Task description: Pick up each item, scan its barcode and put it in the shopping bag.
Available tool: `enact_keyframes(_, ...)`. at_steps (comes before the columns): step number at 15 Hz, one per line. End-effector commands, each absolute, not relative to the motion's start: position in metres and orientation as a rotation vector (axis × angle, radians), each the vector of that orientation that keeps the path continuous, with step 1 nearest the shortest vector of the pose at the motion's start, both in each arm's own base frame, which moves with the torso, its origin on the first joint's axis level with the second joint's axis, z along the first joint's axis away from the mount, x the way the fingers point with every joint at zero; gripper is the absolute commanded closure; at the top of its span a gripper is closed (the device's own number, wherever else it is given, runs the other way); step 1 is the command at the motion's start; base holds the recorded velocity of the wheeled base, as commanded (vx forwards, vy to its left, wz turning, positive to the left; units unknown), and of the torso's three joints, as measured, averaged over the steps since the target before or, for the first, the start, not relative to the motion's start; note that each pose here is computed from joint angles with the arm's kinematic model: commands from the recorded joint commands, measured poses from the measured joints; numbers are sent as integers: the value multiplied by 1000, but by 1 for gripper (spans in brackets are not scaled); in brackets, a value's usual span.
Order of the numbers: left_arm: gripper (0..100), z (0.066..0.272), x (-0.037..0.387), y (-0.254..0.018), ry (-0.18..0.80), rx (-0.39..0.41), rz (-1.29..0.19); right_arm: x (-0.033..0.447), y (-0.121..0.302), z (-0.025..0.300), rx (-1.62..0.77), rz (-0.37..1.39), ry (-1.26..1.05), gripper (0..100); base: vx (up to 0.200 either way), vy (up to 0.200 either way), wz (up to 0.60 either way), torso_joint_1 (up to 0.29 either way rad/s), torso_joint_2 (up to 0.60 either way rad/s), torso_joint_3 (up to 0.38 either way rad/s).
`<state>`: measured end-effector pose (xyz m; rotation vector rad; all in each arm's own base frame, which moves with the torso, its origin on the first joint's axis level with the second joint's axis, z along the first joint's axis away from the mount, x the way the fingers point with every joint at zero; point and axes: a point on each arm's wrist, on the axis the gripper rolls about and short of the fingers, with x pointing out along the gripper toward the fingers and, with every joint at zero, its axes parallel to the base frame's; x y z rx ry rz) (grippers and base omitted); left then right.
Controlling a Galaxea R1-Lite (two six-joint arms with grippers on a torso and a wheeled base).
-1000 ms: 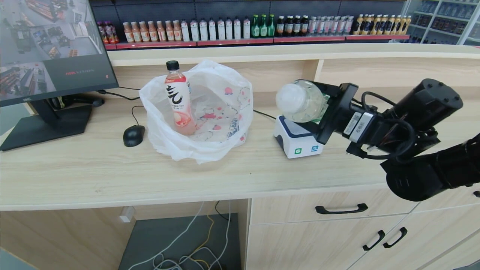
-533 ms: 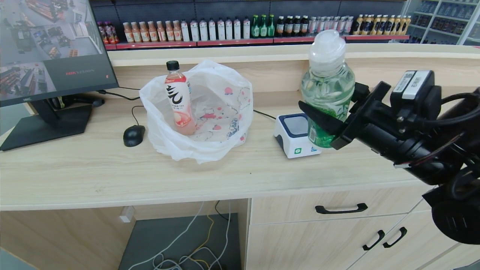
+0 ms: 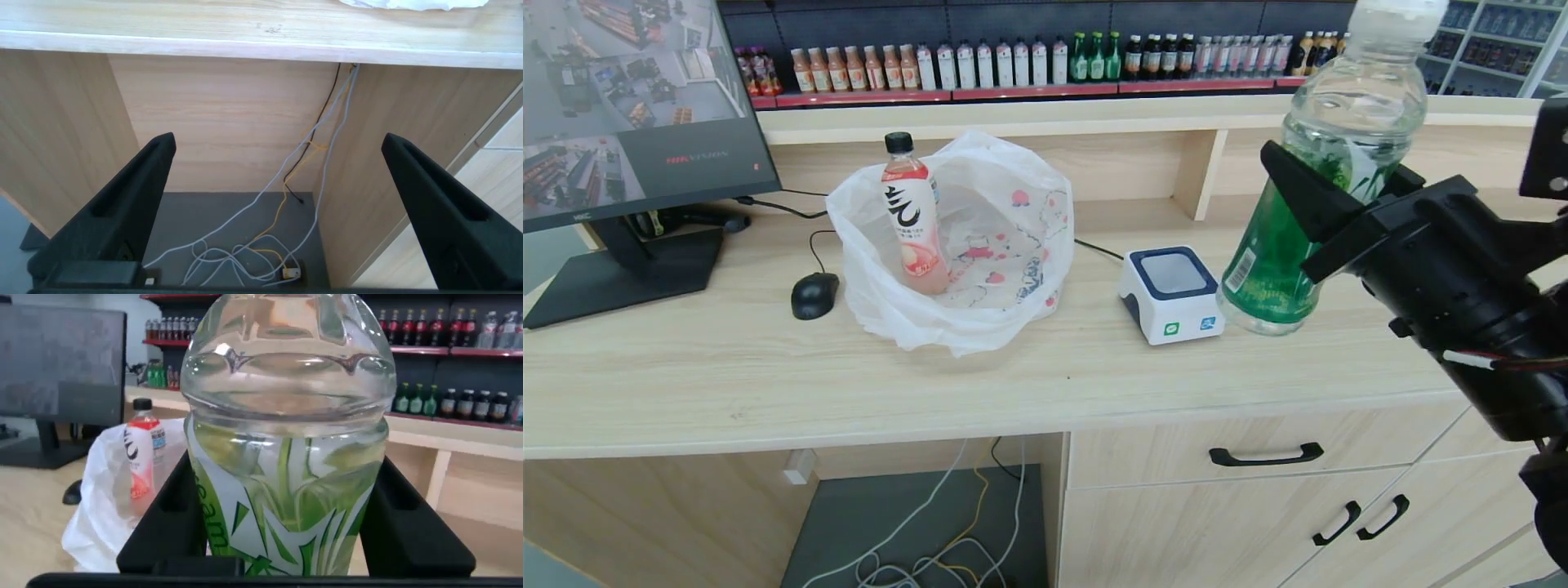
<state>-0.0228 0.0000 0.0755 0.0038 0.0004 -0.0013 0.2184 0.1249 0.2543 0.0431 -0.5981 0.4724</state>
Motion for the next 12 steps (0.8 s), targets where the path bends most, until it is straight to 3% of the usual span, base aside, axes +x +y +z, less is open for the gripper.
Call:
enact_keyframes(1, 0, 75, -23, 0, 0, 3, 0, 207, 127, 252, 114, 457, -576, 100, 0, 0, 0, 0, 0, 0)
enact_keyframes(8, 0, 75, -23, 0, 0, 6, -2, 196, 121, 238, 145, 478, -508, 100, 0, 0, 0, 0, 0, 0)
enact_keyframes(11, 0, 75, -23, 0, 0, 5, -2, 195, 124, 237, 150, 489, -503, 100, -200, 0, 0, 6, 4, 1)
enact_keyframes(12, 0, 75, -23, 0, 0, 5, 0, 195, 124, 237, 152, 490, -504, 100, 0, 0, 0, 0, 0, 0)
